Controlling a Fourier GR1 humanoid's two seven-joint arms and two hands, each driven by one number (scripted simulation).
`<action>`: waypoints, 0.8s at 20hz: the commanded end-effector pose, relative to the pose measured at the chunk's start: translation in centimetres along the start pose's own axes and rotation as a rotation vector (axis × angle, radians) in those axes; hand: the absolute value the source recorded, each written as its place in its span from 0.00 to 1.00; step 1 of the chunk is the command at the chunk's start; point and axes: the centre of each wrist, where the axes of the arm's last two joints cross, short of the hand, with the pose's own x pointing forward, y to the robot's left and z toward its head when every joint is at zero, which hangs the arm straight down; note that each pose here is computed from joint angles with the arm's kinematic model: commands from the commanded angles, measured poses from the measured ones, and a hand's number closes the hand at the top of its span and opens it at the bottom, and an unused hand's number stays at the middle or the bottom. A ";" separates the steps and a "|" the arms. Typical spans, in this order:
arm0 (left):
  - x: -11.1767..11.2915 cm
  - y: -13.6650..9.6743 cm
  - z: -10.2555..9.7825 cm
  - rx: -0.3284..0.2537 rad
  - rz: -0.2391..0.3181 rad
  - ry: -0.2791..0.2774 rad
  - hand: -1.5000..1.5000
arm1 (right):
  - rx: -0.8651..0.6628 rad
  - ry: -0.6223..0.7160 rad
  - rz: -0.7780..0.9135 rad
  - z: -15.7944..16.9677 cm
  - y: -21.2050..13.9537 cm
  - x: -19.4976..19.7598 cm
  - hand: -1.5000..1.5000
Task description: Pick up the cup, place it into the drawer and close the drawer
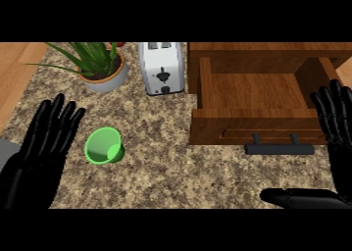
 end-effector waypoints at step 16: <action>-8.1 6.8 4.7 0.178 -0.055 0.168 0.00 | 0.018 0.019 0.014 -1.5 0.1 -1.1 0.00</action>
